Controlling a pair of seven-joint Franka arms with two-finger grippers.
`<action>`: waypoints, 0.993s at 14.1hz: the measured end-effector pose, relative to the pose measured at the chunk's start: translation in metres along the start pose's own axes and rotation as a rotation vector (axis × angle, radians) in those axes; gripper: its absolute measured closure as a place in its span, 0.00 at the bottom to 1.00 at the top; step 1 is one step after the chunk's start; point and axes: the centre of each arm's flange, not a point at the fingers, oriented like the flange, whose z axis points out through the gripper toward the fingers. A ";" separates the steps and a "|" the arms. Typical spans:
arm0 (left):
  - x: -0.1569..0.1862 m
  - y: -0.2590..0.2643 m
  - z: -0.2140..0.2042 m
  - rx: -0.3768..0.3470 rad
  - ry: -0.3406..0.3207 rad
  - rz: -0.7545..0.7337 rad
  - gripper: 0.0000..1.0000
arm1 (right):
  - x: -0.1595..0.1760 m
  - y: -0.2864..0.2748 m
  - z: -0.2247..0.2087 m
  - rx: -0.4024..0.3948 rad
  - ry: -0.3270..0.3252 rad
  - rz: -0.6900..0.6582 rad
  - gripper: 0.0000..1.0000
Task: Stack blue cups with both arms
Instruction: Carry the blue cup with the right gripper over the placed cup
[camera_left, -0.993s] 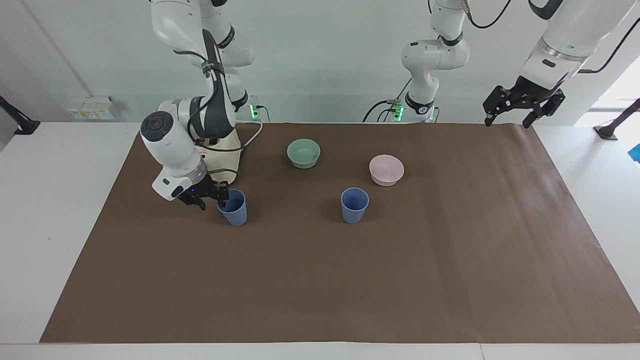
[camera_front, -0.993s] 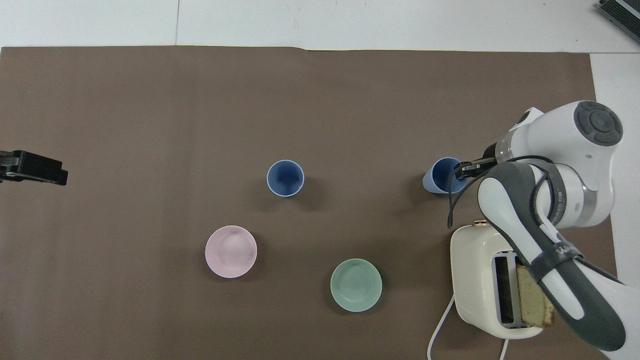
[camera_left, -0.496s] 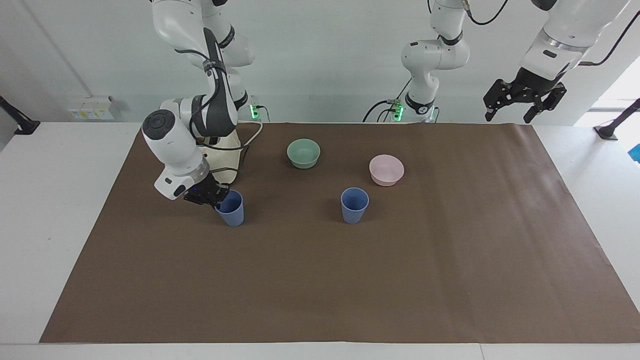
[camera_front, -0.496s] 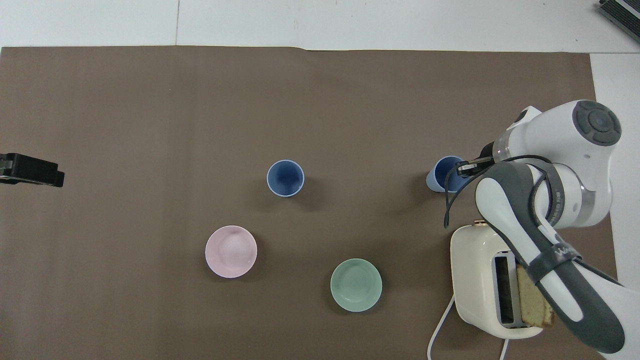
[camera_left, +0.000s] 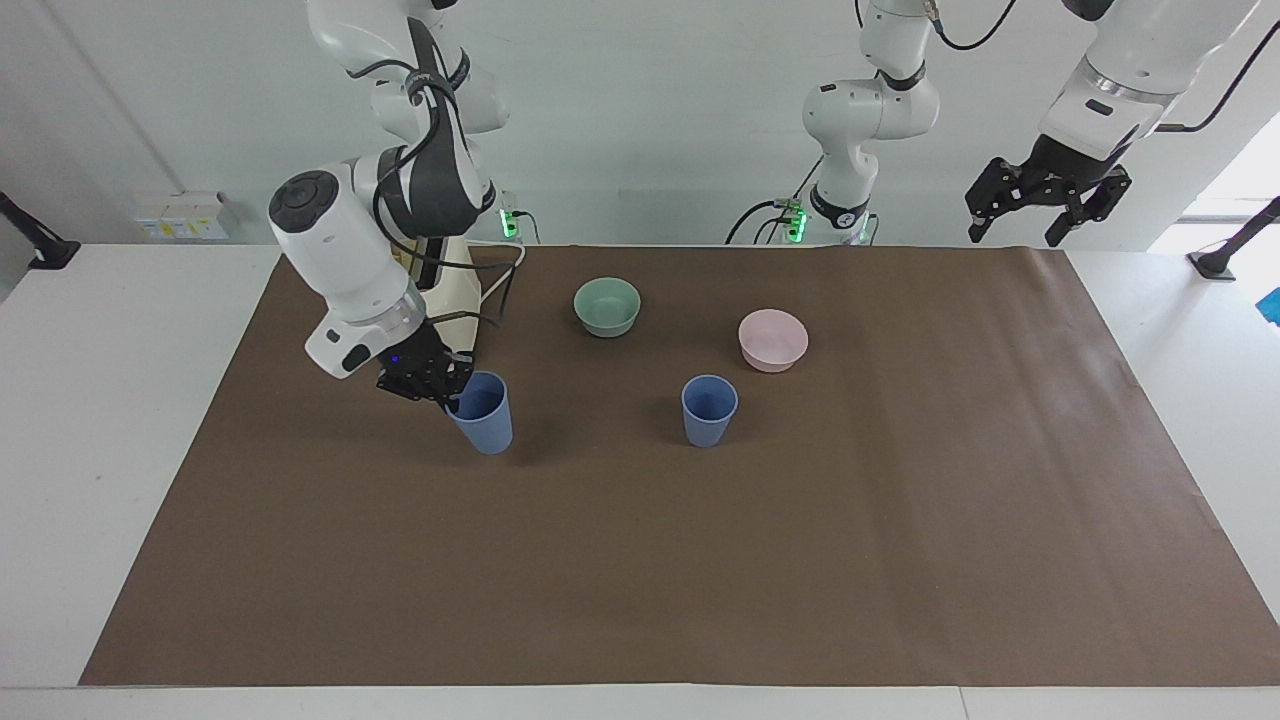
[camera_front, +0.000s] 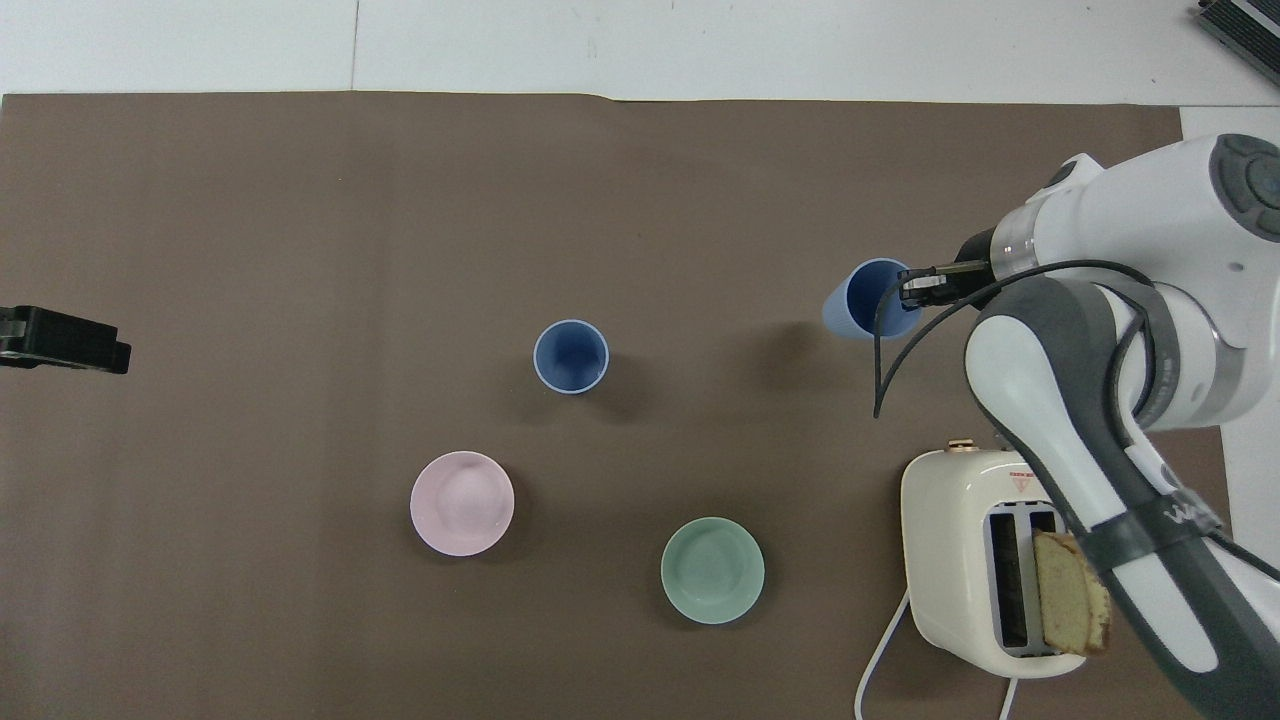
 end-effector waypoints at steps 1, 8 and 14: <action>0.000 0.000 0.000 0.000 0.003 0.000 0.00 | 0.001 -0.022 -0.008 0.007 0.015 0.044 0.95; 0.001 0.001 -0.002 0.001 0.015 0.001 0.00 | -0.029 -0.177 -0.035 0.043 0.005 0.198 0.95; 0.001 0.001 -0.002 0.001 0.015 0.001 0.00 | -0.047 -0.263 -0.050 0.095 0.031 0.173 0.95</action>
